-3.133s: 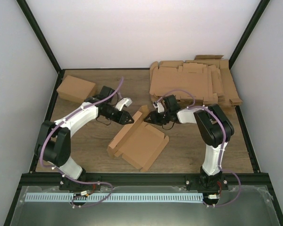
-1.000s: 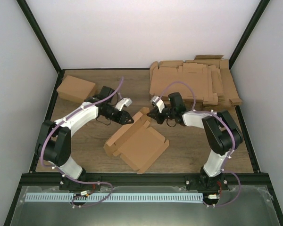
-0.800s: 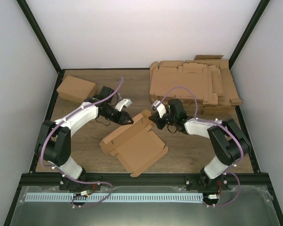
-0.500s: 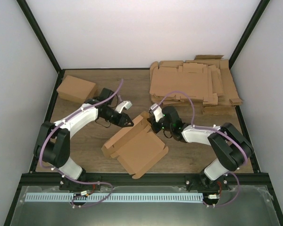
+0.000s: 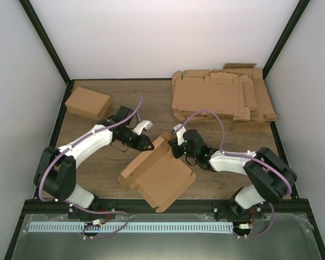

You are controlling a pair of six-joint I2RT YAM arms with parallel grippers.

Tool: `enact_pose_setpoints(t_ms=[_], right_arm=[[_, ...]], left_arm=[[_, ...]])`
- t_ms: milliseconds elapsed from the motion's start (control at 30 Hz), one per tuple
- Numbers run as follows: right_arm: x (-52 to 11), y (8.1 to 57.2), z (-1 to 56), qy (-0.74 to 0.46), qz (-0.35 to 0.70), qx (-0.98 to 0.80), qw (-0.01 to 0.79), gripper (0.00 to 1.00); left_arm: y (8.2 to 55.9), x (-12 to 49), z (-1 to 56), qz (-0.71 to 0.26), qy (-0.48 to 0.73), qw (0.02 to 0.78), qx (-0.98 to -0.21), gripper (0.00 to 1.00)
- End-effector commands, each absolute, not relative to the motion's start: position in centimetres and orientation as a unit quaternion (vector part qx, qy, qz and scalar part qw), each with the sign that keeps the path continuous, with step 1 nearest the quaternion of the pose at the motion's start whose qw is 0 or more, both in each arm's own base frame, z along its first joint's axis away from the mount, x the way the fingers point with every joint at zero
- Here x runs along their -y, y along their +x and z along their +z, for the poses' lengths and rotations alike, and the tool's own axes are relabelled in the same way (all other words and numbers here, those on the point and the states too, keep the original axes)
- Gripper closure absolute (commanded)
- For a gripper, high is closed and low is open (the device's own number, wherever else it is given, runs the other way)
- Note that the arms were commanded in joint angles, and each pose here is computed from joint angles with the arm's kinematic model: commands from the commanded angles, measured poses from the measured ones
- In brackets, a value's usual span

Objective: Fold the paper box

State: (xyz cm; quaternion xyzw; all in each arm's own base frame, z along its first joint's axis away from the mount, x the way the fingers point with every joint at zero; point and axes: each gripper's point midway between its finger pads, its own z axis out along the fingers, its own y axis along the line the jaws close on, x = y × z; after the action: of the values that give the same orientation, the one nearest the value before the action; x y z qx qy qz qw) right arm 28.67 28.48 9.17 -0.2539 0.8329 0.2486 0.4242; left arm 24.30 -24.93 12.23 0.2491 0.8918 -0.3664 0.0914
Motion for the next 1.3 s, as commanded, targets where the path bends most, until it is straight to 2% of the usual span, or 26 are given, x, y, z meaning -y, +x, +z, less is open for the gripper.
enact_pose_setpoints(t_ms=[0, 100, 300, 400, 567, 700, 900, 1067, 1200, 1267], right_arm=[[-31.5, 26.0, 13.0, -0.278, 0.328, -0.794, 0.430, 0.91], [-30.7, 26.0, 12.1, -0.278, 0.306, -0.802, 0.431, 0.88], [-29.7, 25.0, 10.2, -0.288, 0.299, -0.805, 0.424, 0.77], [-29.1, 25.1, 9.6, -0.273, 0.289, -0.817, 0.417, 0.65], [-27.3, 25.6, 8.5, -0.230, 0.254, -0.847, 0.406, 0.53], [-25.7, 25.8, 7.0, -0.206, 0.218, -0.869, 0.394, 0.52], [-23.9, 25.6, 6.4, -0.176, 0.235, -0.881, 0.372, 0.60], [-24.2, 24.7, 6.0, -0.159, 0.269, -0.894, 0.321, 0.54], [-24.6, 23.8, 5.8, -0.126, 0.314, -0.900, 0.276, 0.53], [-24.4, 23.7, 5.7, -0.092, 0.333, -0.902, 0.258, 0.49]], left_arm=[[26.5, 24.5, 11.2, -0.325, 0.239, 0.132, -0.906, 0.71], [26.4, 24.9, 11.7, -0.341, 0.245, 0.132, -0.898, 0.68], [25.7, 25.5, 12.3, -0.365, 0.253, 0.120, -0.888, 0.69], [25.4, 25.6, 12.5, -0.369, 0.254, 0.118, -0.886, 0.69], [24.7, 26.1, 12.9, -0.372, 0.262, 0.116, -0.883, 0.70], [24.3, 26.3, 13.0, -0.364, 0.267, 0.116, -0.885, 0.70], [24.0, 26.1, 12.3, -0.332, 0.275, 0.113, -0.895, 0.70], [23.8, 26.4, 12.5, -0.325, 0.282, 0.115, -0.895, 0.70], [23.6, 26.9, 12.7, -0.325, 0.289, 0.116, -0.893, 0.70], [23.6, 27.1, 12.8, -0.324, 0.290, 0.118, -0.893, 0.70]])
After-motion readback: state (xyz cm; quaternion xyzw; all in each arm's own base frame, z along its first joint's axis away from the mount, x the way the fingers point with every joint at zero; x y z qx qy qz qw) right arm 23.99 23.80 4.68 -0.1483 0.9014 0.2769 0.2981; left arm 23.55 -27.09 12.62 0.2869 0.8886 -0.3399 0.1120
